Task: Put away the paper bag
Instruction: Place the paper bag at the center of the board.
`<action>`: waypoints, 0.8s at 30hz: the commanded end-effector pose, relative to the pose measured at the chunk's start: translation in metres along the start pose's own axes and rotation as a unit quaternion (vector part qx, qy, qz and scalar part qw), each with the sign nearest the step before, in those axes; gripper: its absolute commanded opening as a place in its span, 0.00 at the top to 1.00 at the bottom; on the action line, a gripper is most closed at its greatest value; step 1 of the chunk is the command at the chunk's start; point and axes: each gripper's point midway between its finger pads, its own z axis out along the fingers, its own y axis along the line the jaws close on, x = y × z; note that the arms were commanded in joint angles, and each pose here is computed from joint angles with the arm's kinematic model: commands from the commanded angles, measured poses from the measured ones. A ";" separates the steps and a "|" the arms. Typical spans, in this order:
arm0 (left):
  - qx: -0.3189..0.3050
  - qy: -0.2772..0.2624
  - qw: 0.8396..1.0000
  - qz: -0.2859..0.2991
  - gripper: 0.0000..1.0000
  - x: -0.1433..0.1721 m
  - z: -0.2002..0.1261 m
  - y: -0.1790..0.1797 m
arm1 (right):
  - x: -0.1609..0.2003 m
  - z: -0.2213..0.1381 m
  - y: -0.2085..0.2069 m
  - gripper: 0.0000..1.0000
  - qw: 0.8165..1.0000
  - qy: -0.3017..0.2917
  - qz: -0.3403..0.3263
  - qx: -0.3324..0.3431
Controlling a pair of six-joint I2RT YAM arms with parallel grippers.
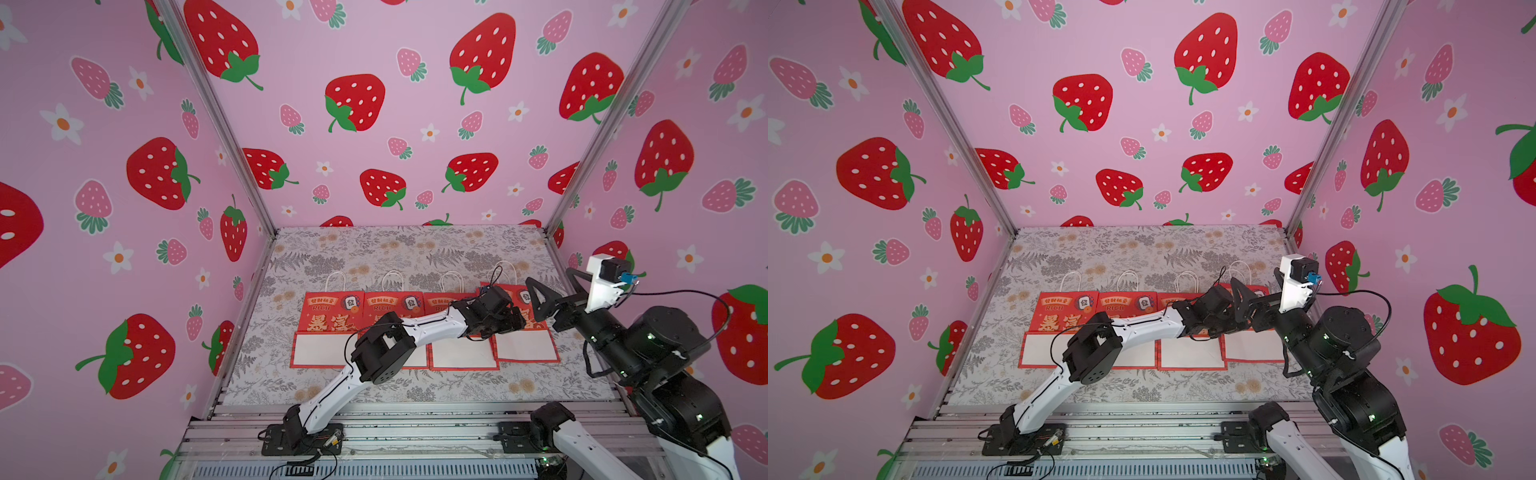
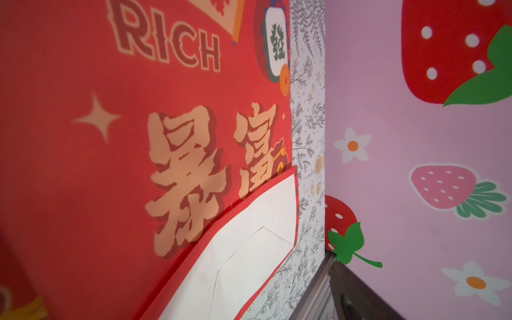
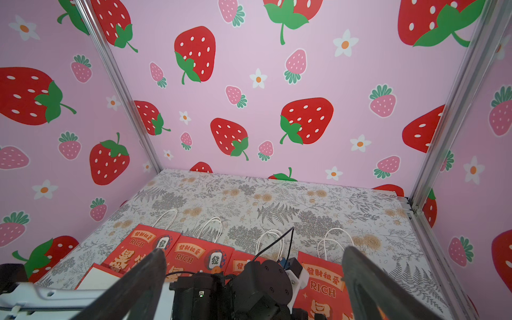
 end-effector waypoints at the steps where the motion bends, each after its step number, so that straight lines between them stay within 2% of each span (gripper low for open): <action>1: 0.021 0.006 1.000 0.015 0.03 0.001 -0.014 -0.030 | -0.005 -0.008 -0.004 0.01 1.000 -0.012 -0.005 0.009; 7: 0.018 0.022 0.999 0.025 0.01 0.008 -0.015 -0.038 | -0.006 -0.008 -0.003 0.01 1.000 -0.012 -0.005 0.007; 24: -0.037 0.024 0.998 0.054 0.01 0.014 -0.043 -0.018 | -0.007 -0.015 -0.006 0.01 1.000 -0.019 -0.008 0.014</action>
